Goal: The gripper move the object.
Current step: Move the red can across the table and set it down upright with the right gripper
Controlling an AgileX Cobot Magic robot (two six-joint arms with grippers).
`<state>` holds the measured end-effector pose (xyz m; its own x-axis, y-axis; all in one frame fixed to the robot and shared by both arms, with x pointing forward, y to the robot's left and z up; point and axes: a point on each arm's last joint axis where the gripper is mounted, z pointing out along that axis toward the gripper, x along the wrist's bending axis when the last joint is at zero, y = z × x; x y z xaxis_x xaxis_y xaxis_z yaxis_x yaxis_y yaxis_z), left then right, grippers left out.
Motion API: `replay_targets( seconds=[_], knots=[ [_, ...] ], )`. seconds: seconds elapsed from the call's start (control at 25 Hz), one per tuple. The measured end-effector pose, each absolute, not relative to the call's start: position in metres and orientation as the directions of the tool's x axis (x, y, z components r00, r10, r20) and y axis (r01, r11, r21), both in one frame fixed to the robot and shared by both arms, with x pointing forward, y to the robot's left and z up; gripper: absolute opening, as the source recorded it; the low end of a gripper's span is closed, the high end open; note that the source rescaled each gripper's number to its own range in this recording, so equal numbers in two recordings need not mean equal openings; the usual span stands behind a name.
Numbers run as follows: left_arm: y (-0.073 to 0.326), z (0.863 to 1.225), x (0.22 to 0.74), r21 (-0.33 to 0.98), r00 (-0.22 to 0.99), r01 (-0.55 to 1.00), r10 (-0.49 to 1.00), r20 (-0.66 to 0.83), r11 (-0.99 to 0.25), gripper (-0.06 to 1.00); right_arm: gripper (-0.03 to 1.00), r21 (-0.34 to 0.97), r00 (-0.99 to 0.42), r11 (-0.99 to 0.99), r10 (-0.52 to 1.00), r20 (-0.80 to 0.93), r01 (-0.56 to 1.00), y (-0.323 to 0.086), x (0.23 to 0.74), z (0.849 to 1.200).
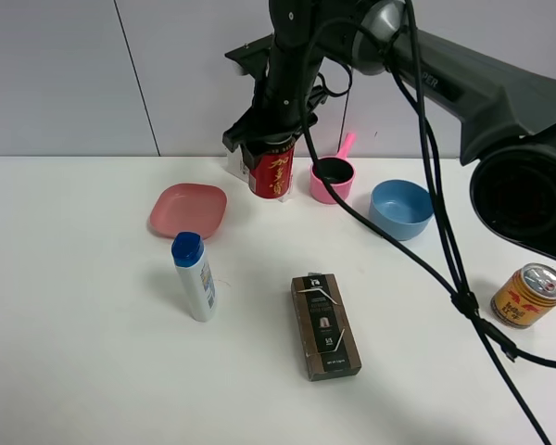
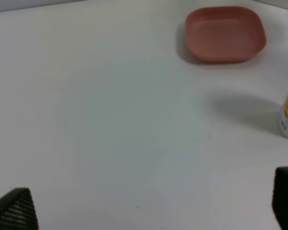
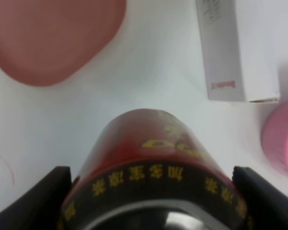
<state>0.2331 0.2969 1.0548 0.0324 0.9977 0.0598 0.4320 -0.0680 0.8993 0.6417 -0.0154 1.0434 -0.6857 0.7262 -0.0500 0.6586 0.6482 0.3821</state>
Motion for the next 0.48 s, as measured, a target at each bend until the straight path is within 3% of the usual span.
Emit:
replay_targets(
  seconds=[0.48],
  knots=[
    [0.297, 1.055, 0.233, 0.899, 0.032, 0.432, 0.998, 0.060, -0.068, 1.00, 0.00, 0.464, -0.665, 0.603, 0.746, -0.039, 0.649, -0.034, 0.611, 1.104]
  ],
)
